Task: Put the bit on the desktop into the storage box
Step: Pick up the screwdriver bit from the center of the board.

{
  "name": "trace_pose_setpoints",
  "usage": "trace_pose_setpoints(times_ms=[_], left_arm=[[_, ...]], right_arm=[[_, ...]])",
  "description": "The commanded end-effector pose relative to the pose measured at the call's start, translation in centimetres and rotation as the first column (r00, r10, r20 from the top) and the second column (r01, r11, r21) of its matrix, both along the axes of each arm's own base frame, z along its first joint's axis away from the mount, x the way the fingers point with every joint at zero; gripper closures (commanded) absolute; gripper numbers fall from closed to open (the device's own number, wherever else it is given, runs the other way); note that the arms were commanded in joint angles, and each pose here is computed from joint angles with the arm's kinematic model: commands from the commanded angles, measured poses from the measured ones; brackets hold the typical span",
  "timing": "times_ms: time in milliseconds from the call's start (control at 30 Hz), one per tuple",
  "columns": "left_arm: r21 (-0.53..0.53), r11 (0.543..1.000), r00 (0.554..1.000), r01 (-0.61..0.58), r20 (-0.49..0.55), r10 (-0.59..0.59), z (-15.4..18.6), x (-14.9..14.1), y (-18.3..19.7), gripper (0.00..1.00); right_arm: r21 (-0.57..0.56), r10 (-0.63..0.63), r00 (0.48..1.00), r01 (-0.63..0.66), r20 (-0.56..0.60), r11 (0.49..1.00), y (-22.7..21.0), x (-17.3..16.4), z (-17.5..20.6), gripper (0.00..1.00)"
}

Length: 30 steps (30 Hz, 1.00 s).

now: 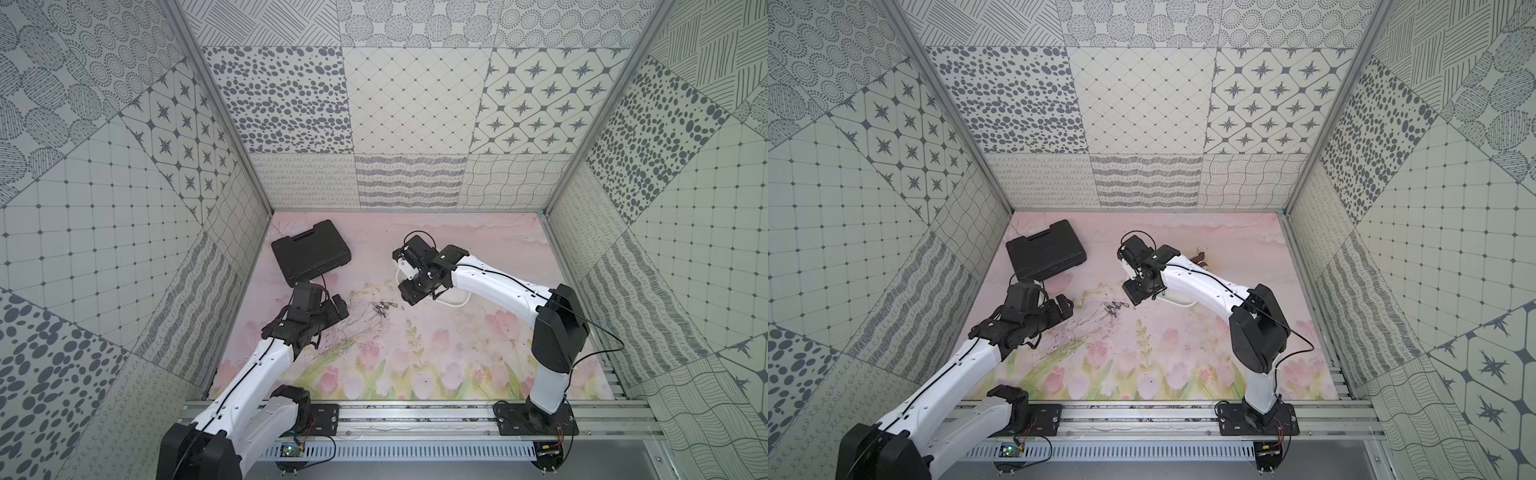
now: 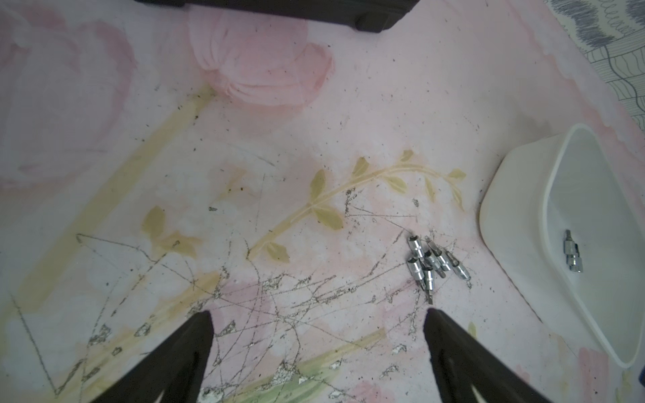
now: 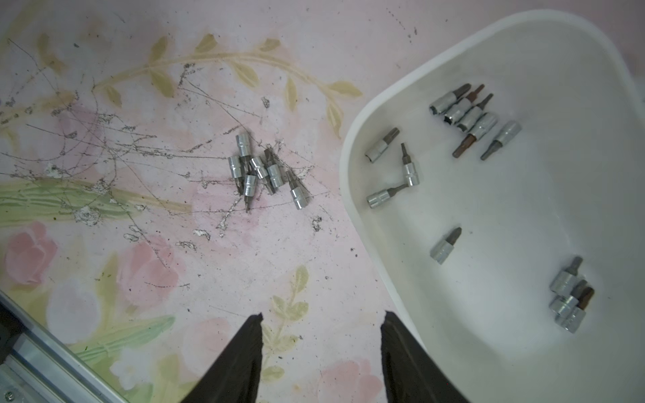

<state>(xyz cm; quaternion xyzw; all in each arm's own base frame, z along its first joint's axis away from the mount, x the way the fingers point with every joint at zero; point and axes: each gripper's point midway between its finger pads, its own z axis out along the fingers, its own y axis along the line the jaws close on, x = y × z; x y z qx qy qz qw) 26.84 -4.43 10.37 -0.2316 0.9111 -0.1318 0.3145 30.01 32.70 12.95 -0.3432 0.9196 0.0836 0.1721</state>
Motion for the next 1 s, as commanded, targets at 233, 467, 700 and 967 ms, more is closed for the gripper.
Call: trace_pose_setpoints(times_ms=[233,467,700,967], left_arm=[[0.086,0.994,0.997,-0.064,-0.04,0.067,-0.6,-1.1,2.0,0.01],[0.106,0.992,0.996,-0.063,-0.055,0.07,-0.8,-1.4,2.3,0.01],[0.118,0.991,0.996,-0.059,-0.058,0.066,-0.7,-1.4,2.4,0.01],[0.116,0.991,0.995,-0.06,-0.068,0.068,-1.0,-1.3,2.4,0.01]], right_arm=[[-0.051,0.069,0.997,-0.07,-0.021,0.996,3.1,0.6,-2.3,0.52],[-0.078,0.078,0.996,-0.082,-0.049,0.994,4.1,1.1,-4.3,0.59],[-0.107,0.072,0.995,-0.079,-0.066,0.991,4.3,1.6,-6.2,0.62],[-0.138,0.061,0.996,-0.071,-0.071,0.988,4.3,2.0,-7.6,0.64]])
